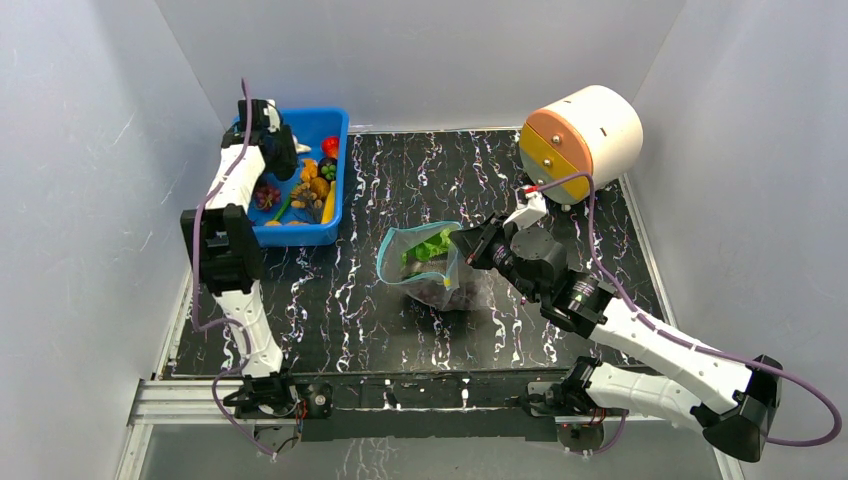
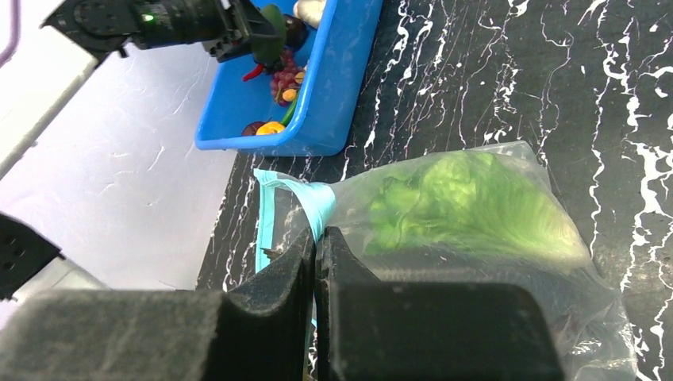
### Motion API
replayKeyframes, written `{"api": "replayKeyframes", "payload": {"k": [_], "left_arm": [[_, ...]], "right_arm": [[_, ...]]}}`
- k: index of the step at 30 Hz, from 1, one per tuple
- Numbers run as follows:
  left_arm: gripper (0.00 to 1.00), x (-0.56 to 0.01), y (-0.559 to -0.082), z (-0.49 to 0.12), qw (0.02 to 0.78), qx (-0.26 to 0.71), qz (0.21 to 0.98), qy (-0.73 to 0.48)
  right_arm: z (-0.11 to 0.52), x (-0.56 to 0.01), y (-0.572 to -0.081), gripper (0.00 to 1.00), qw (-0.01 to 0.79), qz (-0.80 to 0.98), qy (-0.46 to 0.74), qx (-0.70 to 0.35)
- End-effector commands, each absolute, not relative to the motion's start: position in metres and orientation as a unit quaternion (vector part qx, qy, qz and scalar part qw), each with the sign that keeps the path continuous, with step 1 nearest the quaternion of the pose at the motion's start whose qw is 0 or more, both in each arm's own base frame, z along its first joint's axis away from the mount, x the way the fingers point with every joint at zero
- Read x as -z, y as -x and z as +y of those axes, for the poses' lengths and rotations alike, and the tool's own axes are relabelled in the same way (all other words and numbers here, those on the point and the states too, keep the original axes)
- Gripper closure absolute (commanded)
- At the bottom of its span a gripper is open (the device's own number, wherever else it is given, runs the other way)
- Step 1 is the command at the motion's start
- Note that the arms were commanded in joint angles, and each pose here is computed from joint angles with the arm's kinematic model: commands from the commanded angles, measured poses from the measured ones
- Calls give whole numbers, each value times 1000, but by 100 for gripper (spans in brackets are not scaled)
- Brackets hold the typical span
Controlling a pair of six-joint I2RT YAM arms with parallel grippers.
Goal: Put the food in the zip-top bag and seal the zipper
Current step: Pick up the fake fruit from the bin, then place the fake fruit in the zipper food storage bag.
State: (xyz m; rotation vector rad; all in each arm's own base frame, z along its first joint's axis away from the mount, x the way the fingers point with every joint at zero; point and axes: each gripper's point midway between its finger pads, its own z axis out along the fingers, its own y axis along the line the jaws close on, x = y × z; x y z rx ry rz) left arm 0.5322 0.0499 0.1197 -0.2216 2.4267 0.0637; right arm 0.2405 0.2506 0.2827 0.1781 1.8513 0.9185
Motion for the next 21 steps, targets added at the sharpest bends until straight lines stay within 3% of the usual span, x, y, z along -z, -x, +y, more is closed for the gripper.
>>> {"api": "replayKeyframes", "payload": {"k": [1, 16, 21], "left_arm": [[67, -189, -508, 29, 387, 27, 916, 97], [69, -273, -399, -67, 414, 250, 874, 41], [68, -292, -365, -103, 412, 251, 875, -27]], "right_arm": [[258, -326, -242, 100, 519, 723, -107, -444], [259, -326, -246, 100, 503, 720, -147, -456], [260, -329, -249, 100, 501, 713, -164, -462]]}}
